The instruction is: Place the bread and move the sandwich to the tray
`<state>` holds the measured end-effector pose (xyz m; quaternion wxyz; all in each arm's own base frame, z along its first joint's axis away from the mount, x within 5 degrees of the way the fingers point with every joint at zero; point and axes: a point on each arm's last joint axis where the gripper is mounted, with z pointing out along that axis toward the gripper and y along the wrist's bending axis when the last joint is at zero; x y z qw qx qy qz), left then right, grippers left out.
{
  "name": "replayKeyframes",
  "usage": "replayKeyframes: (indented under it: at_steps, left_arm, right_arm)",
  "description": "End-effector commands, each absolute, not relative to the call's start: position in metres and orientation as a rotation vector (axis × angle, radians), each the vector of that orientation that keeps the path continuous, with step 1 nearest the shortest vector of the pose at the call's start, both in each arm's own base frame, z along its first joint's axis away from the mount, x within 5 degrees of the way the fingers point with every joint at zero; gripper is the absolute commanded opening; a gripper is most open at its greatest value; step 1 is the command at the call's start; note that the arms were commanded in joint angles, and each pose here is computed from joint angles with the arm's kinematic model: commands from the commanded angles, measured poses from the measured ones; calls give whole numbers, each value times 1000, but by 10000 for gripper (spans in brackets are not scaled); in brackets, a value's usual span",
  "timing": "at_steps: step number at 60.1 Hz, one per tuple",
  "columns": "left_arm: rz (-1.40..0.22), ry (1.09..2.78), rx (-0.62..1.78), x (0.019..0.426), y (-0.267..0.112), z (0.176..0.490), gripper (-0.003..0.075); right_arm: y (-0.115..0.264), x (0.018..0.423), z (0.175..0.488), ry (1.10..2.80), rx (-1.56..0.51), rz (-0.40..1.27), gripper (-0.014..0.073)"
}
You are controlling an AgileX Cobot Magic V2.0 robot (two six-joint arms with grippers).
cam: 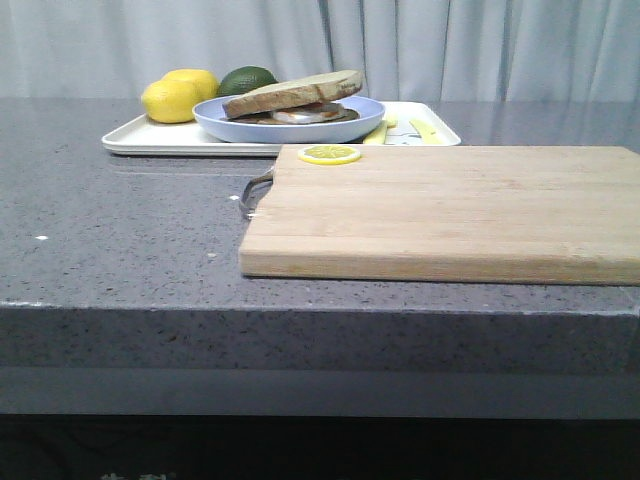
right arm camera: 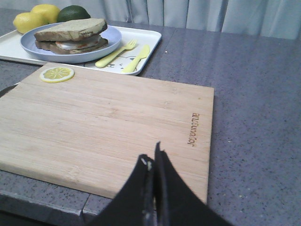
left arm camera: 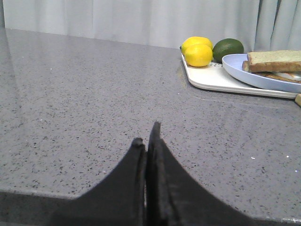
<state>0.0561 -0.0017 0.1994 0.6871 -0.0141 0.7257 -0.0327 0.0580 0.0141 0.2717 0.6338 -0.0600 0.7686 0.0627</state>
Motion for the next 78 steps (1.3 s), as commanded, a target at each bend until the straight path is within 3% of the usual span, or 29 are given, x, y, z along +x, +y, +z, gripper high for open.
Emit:
replayKeyframes:
  at_steps: [1, 20, 37, 50, 78]
  left_arm:
    - [-83, 1522, -44, 55, -1, 205, -19]
    - [-83, 1522, -44, 55, -1, 205, -19]
    - [-83, 1526, -44, 55, -1, 205, -19]
    - [-83, 1529, -44, 55, -1, 205, -19]
    - [-83, 1530, -44, 55, -1, 204, -19]
  right_arm:
    - [12, 59, 287, 1664, -108, 132, -76]
    - [5, 59, 285, 1515, -77, 44, -76]
    - [5, 55, 226, 1560, -44, 65, -76]
    - [4, 55, 199, 1563, -5, 101, -76]
    - [5, 55, 197, 1594, 2, 119, -76]
